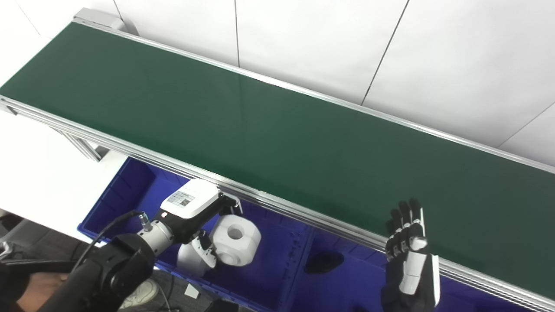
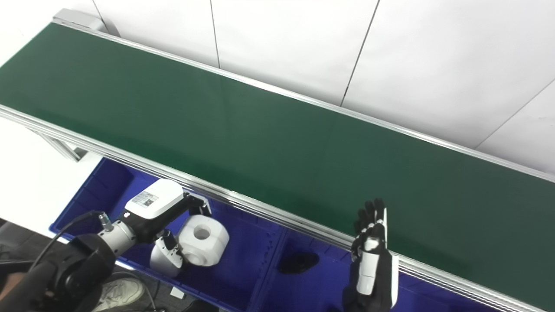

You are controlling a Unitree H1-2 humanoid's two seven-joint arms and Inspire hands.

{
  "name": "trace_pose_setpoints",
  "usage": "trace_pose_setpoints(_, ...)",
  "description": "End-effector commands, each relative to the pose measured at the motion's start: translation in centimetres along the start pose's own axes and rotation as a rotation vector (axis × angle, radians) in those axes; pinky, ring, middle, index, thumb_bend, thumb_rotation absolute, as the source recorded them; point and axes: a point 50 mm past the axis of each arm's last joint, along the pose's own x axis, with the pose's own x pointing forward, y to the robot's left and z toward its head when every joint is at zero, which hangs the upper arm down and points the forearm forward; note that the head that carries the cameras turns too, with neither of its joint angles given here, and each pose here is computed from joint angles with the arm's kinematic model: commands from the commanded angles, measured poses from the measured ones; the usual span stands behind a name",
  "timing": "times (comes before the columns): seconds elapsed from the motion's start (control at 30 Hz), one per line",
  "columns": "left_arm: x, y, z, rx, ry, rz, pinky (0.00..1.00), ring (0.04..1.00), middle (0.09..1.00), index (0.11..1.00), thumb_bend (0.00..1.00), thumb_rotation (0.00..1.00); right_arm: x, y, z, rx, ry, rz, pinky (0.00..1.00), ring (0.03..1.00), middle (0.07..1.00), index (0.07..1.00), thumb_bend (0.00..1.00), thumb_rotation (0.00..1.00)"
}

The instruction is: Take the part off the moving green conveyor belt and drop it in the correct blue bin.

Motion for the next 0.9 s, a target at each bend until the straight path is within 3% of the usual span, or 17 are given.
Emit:
trace_pose_setpoints(0.0,0.2,1.3,0.5,0.019,-0.053,0.0,0.62,0.569,0.508,0.471,0.52,0.0,-0.2,1.0,0.8,0.018,-0.06,-0.01,0.98,0.963,0.967,0.999,0.8,0.86)
trace_pose_setpoints(0.23,0.1,1.2,0.8,0.005,-0.07,-0.076,0.6,0.571,0.508,0.471,0.52,0.0,-0.5,1.2,0.7,0.014,-0.062,-0.013,0.98,0.973,0.973,1.0,0.8,0.86)
trace_pose_setpoints(0.37,-0.2,1.1,0.4,-0.047,-0.079,-0.132,0.65,0.607,0.528,0.464,0.52,0.0,-0.5,1.4,0.3,0.008,-0.054,-0.011,0.97,0.968,0.966,1.0,0.79,0.86)
trace_pose_setpoints(0.4,-0.4,1.2,0.3,-0.061,-0.084,-0.143,0.68,0.656,0.623,0.485,0.52,0.05,-0.5,1.4,0.2,0.007,-0.052,-0.009,0.97,0.968,0.967,1.0,0.8,0.86)
trace_pose_setpoints(0.43,-0.6,1.4,0.4,-0.074,-0.088,-0.151,0.69,0.679,0.659,0.523,0.6,0.09,-0.4,1.5,0.2,0.007,-0.05,-0.006,0.97,0.968,0.968,1.0,0.8,0.86)
trace_pose_setpoints(0.47,-0.7,1.7,0.5,-0.081,-0.091,-0.158,0.71,0.711,0.702,0.624,0.8,0.17,-0.5,1.5,0.2,0.009,-0.049,-0.003,0.97,0.969,0.973,1.0,0.8,0.86)
trace_pose_setpoints(0.53,-1.0,2.3,0.8,-0.085,-0.102,-0.163,0.71,0.72,0.714,0.653,0.85,0.2,-0.5,1.7,0.3,0.014,-0.048,-0.001,0.97,0.97,0.975,1.0,0.8,0.86)
trace_pose_setpoints(0.73,-1.9,3.7,1.9,-0.131,-0.146,-0.103,0.68,0.706,0.701,0.641,0.86,0.22,-0.8,1.7,0.5,0.017,-0.047,-0.012,0.97,0.972,0.973,1.0,0.8,0.87)
trace_pose_setpoints(0.87,-2.4,4.9,3.1,-0.193,-0.179,0.009,0.67,0.721,0.715,0.629,0.85,0.24,-0.9,1.8,0.5,0.012,-0.046,-0.011,0.97,0.969,0.968,1.0,0.8,0.87)
